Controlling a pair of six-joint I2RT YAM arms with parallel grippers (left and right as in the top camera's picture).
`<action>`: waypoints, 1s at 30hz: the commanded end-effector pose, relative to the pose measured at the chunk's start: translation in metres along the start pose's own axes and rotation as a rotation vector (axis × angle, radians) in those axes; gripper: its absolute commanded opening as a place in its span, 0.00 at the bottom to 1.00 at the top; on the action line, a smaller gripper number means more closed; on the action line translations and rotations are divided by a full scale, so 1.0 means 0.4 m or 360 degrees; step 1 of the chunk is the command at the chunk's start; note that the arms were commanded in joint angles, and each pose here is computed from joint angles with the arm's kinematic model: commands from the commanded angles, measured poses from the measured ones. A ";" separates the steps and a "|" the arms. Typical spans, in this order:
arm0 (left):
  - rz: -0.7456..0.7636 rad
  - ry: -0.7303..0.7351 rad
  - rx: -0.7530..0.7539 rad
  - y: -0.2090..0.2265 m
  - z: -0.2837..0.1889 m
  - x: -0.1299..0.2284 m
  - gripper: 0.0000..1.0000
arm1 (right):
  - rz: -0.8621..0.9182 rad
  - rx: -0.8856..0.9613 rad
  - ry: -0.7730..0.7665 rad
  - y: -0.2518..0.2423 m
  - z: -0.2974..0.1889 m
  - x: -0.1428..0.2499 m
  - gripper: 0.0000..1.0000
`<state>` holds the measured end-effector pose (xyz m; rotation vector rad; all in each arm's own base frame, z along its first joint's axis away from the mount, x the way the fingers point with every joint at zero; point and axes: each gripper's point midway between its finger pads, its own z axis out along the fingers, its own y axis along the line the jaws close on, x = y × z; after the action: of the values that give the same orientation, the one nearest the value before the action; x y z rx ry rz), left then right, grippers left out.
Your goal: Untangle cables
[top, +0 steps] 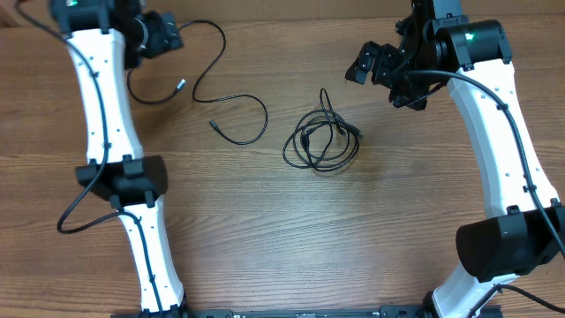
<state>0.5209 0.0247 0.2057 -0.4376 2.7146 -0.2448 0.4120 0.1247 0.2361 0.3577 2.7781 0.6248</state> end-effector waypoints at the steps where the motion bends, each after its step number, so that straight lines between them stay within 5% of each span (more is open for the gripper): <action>1: -0.0039 0.0032 -0.0178 0.044 0.061 0.005 1.00 | -0.0006 0.0000 -0.0011 -0.002 -0.005 -0.002 1.00; 5: -0.0237 0.0102 -0.0123 0.070 0.159 0.013 0.99 | -0.0006 0.0000 -0.0011 -0.002 -0.005 -0.002 1.00; 12: -0.0097 0.0240 0.0052 0.030 0.296 0.070 0.99 | -0.0007 -0.0001 -0.0011 -0.001 -0.005 -0.002 1.00; 16: -0.0080 0.0286 0.0052 0.021 0.345 0.103 0.84 | -0.0006 -0.0001 -0.0011 -0.001 -0.005 -0.002 1.00; 28: -0.0060 0.0286 -0.0066 0.069 0.455 0.151 0.83 | -0.0007 -0.0001 -0.0011 -0.001 -0.005 -0.002 1.00; 30: -0.0071 0.0283 -0.0068 0.080 0.460 0.150 0.76 | -0.0007 -0.0001 -0.0011 -0.001 -0.005 -0.002 1.00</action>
<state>0.5348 0.0013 0.0135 -0.5000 2.8911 -0.2800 0.4121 0.1248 0.2362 0.3569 2.7778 0.6253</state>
